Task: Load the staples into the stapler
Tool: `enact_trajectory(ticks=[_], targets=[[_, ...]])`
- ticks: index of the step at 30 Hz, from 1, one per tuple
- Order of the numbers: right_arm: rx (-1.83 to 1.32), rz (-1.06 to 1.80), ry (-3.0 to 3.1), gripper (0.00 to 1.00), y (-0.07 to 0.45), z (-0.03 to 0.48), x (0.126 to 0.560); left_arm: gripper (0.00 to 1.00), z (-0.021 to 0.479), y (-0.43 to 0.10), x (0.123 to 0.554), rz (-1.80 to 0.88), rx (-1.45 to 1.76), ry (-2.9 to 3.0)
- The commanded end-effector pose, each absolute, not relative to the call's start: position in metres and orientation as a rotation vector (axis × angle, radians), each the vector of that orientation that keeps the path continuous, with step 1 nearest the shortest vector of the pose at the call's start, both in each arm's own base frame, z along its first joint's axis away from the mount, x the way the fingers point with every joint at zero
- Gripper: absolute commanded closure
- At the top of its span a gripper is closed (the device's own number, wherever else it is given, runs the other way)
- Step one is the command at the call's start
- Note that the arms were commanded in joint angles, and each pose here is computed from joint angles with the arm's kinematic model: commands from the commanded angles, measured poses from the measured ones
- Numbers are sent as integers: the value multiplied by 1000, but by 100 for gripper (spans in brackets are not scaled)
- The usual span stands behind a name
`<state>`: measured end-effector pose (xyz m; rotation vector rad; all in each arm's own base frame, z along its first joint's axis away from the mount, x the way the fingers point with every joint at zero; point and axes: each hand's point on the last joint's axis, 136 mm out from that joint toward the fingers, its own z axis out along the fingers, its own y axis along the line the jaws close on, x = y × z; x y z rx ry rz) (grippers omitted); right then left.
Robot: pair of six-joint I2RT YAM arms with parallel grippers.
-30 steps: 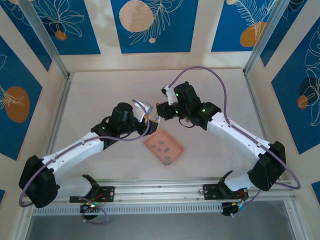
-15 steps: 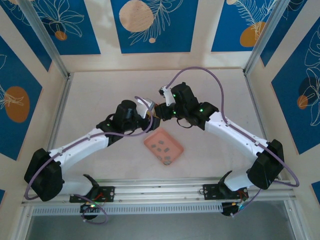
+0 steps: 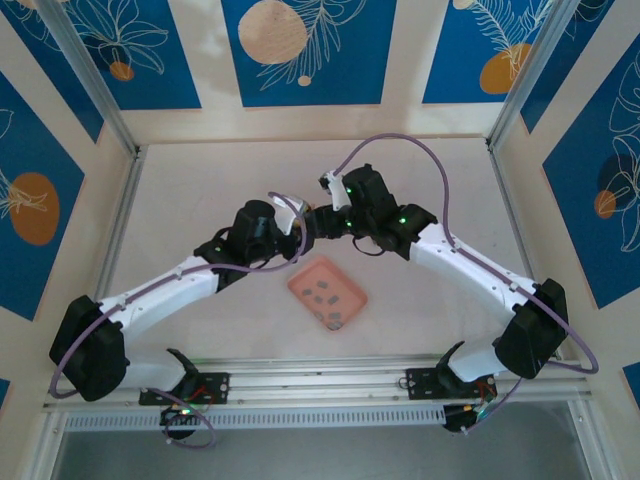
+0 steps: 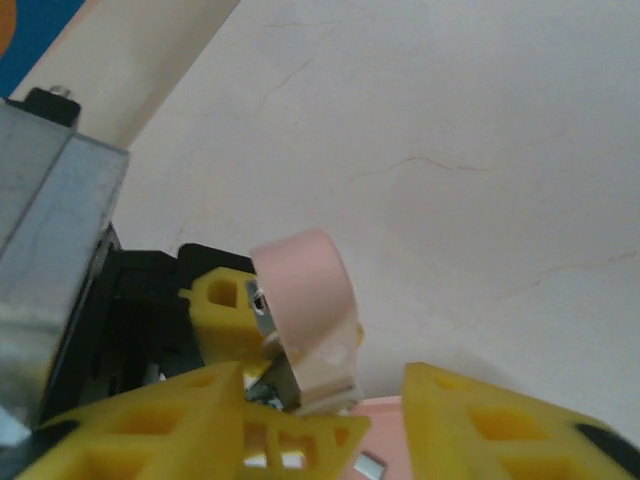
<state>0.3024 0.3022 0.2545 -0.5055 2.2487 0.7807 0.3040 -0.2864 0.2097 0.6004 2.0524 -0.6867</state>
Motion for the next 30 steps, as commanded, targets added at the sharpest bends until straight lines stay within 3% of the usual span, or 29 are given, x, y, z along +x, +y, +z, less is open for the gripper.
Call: enact_trajectory(ticks=[1,10,30], targets=[[-427,857,2194,46,295,275,306,79,200,-261,313,-590,505,2097],[-291,867,2238,41,268,262,311,80,127,-222,335,-543,314,2229],[-204,815,2298,41,247,243,308,79,55,-248,398,-475,280,2335]])
